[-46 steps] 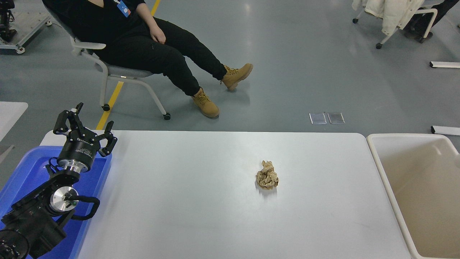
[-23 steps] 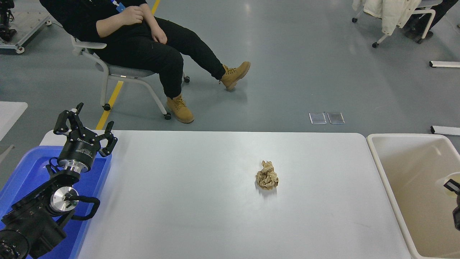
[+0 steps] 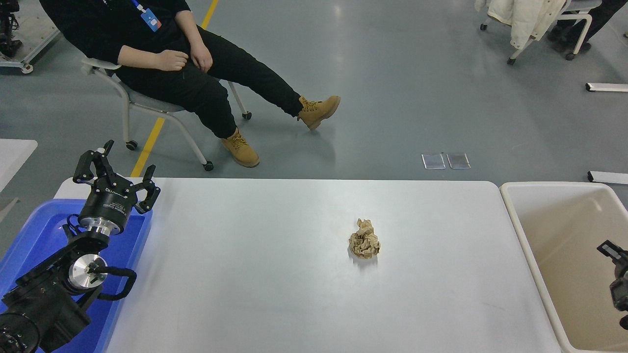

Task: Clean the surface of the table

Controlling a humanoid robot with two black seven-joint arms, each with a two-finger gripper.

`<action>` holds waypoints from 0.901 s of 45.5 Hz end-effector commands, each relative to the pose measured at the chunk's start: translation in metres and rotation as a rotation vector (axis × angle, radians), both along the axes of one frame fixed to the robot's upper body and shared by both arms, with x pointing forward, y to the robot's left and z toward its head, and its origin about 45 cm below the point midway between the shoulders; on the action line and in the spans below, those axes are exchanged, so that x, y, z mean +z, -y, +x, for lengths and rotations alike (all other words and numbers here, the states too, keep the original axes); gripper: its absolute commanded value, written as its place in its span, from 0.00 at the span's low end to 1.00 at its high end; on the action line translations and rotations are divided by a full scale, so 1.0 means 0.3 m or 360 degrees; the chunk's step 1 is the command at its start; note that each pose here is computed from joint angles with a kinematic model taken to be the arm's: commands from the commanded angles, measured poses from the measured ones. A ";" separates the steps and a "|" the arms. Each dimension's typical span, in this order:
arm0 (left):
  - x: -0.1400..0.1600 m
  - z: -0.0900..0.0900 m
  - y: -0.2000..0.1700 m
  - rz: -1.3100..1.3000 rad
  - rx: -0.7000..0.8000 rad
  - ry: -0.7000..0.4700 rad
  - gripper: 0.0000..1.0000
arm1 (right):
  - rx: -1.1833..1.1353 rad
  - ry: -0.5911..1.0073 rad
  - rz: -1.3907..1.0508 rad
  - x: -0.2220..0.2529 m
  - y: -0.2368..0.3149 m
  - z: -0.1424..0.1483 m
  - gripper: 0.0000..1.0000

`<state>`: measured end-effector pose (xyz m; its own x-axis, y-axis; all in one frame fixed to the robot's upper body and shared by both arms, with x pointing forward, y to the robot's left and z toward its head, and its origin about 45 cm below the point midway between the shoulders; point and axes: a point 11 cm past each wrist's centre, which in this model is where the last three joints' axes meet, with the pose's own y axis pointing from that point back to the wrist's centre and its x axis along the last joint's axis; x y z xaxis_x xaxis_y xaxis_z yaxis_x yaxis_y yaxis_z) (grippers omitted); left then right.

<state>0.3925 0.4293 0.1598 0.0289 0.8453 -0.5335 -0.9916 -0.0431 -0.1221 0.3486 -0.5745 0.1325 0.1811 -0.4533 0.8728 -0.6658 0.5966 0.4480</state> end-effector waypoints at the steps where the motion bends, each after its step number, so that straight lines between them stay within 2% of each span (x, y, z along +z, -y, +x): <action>1: 0.000 0.000 0.000 0.0001 0.0000 0.0000 1.00 | -0.0053 0.0402 0.0129 0.281 0.017 0.184 0.99; 10: 0.000 0.000 0.000 -0.0001 0.0001 0.0000 1.00 | -0.0019 0.0778 0.0327 0.573 0.006 0.322 0.99; 22: 0.000 0.000 0.000 0.0001 0.0000 0.0000 1.00 | 0.0045 0.1177 0.0791 0.749 -0.127 0.448 0.99; 29: 0.000 0.000 0.000 -0.0001 0.0001 0.0000 1.00 | 0.0102 0.1426 0.0961 0.953 -0.168 0.494 0.99; 36: 0.000 0.000 0.000 -0.0001 0.0001 0.0000 1.00 | 0.0168 0.1744 0.1530 1.078 -0.262 0.531 0.99; 41: 0.000 0.000 0.000 -0.0001 0.0001 0.0000 1.00 | 0.0343 0.1863 0.1852 1.171 -0.361 0.545 0.99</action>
